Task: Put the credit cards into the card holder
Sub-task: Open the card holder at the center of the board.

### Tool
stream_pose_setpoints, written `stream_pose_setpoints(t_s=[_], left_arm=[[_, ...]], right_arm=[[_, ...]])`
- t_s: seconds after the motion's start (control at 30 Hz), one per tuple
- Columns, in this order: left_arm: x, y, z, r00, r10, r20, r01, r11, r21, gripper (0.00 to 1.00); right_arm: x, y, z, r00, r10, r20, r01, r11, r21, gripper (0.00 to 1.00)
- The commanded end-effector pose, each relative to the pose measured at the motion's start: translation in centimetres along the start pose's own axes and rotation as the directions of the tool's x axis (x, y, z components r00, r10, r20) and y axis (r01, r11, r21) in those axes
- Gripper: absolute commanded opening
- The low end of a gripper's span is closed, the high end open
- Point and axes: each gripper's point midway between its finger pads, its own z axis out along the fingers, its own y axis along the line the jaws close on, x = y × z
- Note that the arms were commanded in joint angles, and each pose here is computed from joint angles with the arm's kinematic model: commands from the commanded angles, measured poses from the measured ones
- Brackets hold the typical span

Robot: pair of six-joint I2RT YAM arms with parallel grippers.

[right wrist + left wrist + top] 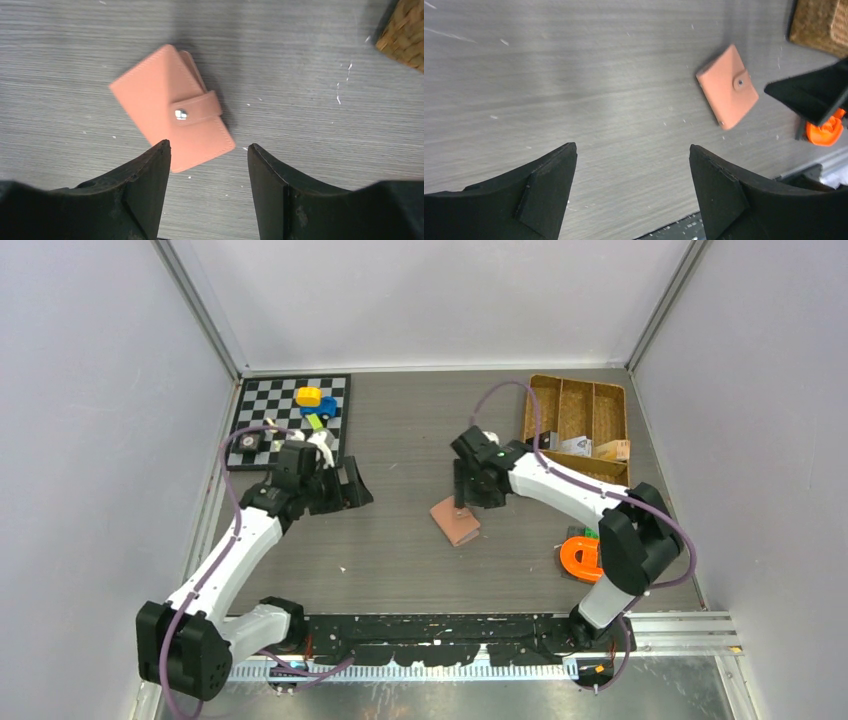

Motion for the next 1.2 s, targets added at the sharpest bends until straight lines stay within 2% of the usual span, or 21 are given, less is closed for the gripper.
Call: stream_pose_setpoints(t_s=[0.0,0.13,0.3,0.43,0.6,0.77,0.93,1.07,1.17], left_arm=[[2.0,-3.8,1.4,0.996,-0.082,-0.031,0.086,0.986,0.145,0.84],[4.7,-5.8,3.1,0.99,-0.114,-0.081,0.128,0.973,0.193,0.82],[7.0,-7.4,4.7,0.985,-0.111,-0.136,0.138,0.967,0.214,0.76],[7.7,-7.7,5.6,0.98,-0.122,-0.157,0.155,0.963,0.219,0.75],[7.4,-7.8,5.8,0.981,-0.115,-0.154,0.146,0.967,0.21,0.74],[7.0,-6.3,5.8,0.989,-0.089,-0.116,0.105,0.984,0.142,0.74],[7.1,-5.7,5.8,0.992,-0.035,-0.122,0.051,0.991,0.127,0.76],[7.4,-5.1,6.1,0.988,0.042,-0.148,-0.025,0.993,0.117,0.81],[7.9,-4.6,6.5,0.98,0.097,-0.175,-0.078,0.99,0.114,0.83]], right_arm=[[1.6,1.3,1.0,0.995,0.06,-0.081,-0.079,0.961,-0.266,0.6],[1.9,1.6,1.2,0.992,0.095,-0.08,-0.118,0.925,-0.362,0.53],[3.3,1.5,3.0,0.989,0.082,-0.122,-0.121,0.927,-0.356,0.5],[4.0,2.6,2.9,0.988,0.067,-0.14,-0.12,0.902,-0.414,0.47],[4.6,6.3,1.9,0.99,0.019,-0.143,-0.09,0.856,-0.51,0.45],[6.7,11.6,0.8,0.987,-0.072,-0.14,-0.024,0.81,-0.586,0.41],[5.8,12.1,-1.4,0.994,-0.086,-0.072,0.026,0.802,-0.596,0.46],[4.4,9.8,-3.0,0.993,-0.119,0.008,0.105,0.838,-0.535,0.57],[3.3,7.8,-2.9,0.993,-0.114,0.026,0.111,0.853,-0.51,0.61]])
